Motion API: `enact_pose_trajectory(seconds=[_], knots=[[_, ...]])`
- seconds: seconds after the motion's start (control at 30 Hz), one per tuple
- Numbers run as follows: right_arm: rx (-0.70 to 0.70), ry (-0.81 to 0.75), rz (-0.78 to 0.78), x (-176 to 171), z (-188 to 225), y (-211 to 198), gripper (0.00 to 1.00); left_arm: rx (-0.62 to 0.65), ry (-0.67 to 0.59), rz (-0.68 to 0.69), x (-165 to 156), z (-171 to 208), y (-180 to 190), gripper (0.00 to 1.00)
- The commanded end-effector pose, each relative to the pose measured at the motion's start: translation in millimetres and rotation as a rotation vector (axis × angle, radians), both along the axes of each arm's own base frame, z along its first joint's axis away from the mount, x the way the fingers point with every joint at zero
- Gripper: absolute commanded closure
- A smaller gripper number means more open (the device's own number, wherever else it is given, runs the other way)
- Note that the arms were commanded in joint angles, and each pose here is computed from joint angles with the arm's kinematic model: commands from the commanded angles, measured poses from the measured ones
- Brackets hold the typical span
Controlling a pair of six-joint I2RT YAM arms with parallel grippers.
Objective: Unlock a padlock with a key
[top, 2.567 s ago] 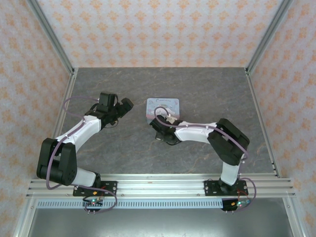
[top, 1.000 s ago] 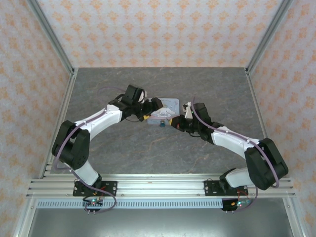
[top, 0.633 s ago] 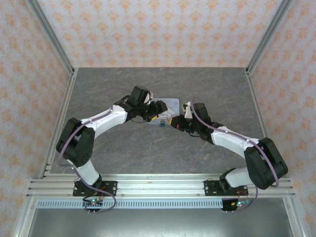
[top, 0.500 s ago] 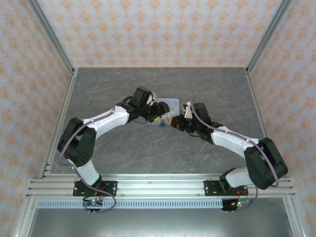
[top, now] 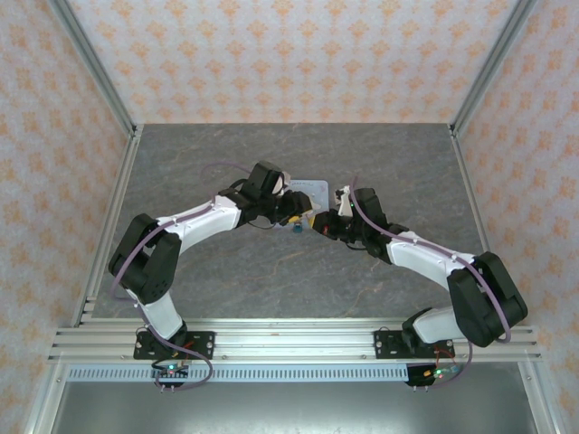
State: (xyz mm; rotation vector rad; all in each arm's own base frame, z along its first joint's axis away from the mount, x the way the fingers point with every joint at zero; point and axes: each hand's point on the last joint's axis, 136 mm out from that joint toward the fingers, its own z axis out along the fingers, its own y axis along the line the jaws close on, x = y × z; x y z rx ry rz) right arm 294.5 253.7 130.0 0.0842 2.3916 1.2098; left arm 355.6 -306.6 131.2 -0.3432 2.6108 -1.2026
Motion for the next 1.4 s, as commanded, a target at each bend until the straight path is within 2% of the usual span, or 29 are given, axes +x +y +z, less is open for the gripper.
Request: enact_pose_trajectory(seconds=[0.0,0.1,0.3,0.5,0.6,0.7,0.73,0.77,0.8,0.83,0.9,1.07,1.2,1.37], knots=[[0.019,-0.049,-0.024,9.9,11.0,-0.3,1.00,-0.002,-0.002,-0.014,-2.3,-5.3,-5.5,0.58],[0.020,-0.049,-0.026,9.7,11.3,-0.4,1.00,-0.001,-0.001,-0.019,-3.3,-6.1,-7.0,0.64],[0.017,-0.050,-0.031,10.3,10.3,-1.4,1.00,0.003,0.001,-0.022,-4.7,-8.1,-8.5,0.67],[0.018,-0.051,-0.035,10.7,10.4,-1.7,1.00,0.009,0.005,-0.026,-6.2,-11.0,-9.4,0.77],[0.019,-0.049,-0.035,10.5,10.3,-1.6,1.00,0.012,0.004,-0.025,-5.4,-11.5,-9.4,0.86],[0.022,-0.050,-0.033,9.8,11.2,-1.6,1.00,0.013,0.002,-0.028,-4.7,-11.2,-10.0,1.00],[0.020,-0.054,-0.042,10.1,12.2,-3.8,0.98,0.017,-0.001,-0.031,-4.5,-10.4,-10.1,1.00],[0.020,-0.057,-0.058,10.8,13.5,-7.2,0.86,0.022,-0.009,-0.033,-3.3,-9.4,-9.6,1.00],[0.020,-0.060,-0.081,11.6,14.6,-13.3,0.66,0.030,-0.019,-0.036,-2.2,-7.2,-9.3,1.00],[0.026,-0.063,-0.110,13.1,16.8,-20.8,0.51,0.039,-0.034,-0.039,-0.5,-4.3,-8.4,1.00],[0.047,-0.072,-0.168,15.6,22.5,-35.3,0.38,0.049,-0.065,-0.045,3.5,2.9,-7.7,1.00],[0.125,-0.095,-0.259,20.9,41.5,-53.9,0.32,0.016,-0.162,-0.059,15.5,26.8,-10.5,1.00],[0.207,-0.150,-0.280,28.0,66.4,-51.9,0.32,-0.076,-0.236,-0.037,28.1,49.0,-13.5,1.00],[0.293,-0.192,-0.279,41.9,86.2,-43.5,0.36,-0.193,-0.316,0.022,43.7,72.7,-9.8,1.00]])
